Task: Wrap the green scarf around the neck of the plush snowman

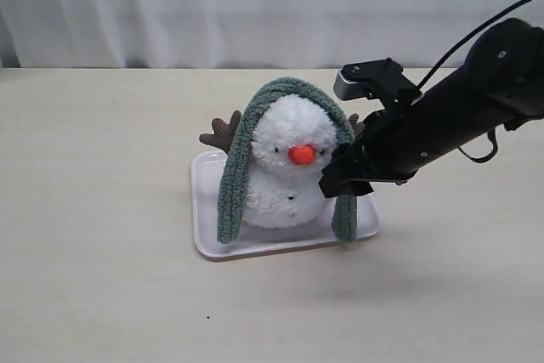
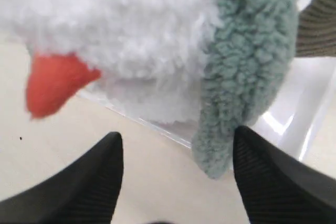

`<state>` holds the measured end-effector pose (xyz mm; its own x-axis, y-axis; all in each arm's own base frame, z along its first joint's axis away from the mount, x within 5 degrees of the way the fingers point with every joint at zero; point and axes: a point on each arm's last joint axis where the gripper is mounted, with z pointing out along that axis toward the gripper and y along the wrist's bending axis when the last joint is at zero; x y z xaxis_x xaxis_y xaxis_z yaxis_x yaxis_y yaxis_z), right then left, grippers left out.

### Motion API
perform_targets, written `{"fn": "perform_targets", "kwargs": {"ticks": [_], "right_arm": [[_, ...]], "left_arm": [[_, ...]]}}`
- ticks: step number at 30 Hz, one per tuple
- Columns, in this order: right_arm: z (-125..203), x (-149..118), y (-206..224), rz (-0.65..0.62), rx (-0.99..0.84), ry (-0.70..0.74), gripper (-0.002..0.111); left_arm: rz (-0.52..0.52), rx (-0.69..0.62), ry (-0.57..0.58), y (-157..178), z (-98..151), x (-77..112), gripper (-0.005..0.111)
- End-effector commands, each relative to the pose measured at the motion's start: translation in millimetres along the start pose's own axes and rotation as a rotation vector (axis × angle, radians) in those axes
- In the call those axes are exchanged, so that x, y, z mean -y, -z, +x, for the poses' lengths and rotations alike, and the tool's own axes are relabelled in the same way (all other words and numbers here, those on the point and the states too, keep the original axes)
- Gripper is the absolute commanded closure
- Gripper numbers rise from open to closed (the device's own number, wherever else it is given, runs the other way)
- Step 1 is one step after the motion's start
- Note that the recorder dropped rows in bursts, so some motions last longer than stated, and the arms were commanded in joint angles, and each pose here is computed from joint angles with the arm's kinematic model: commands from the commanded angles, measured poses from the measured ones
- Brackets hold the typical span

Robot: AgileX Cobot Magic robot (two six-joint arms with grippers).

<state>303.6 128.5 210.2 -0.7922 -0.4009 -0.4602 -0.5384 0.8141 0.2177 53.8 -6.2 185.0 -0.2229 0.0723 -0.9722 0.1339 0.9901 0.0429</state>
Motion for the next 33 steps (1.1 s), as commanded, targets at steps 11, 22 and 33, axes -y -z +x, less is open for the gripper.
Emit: {"fn": "perform_targets", "kwargs": {"ticks": [11,22,33], "right_arm": [[-7,-17,78,0.123,0.208,0.06,0.05],[-47,-22,105,0.102,0.309,-0.006,0.073],[-103,-41,35,0.211,0.196,0.165,0.078]], "left_arm": [[-0.002,0.01,-0.001,0,0,0.0,0.107],[-0.002,0.01,-0.001,0,0,0.0,0.107],[-0.002,0.01,-0.001,0,0,0.0,0.107]]}}
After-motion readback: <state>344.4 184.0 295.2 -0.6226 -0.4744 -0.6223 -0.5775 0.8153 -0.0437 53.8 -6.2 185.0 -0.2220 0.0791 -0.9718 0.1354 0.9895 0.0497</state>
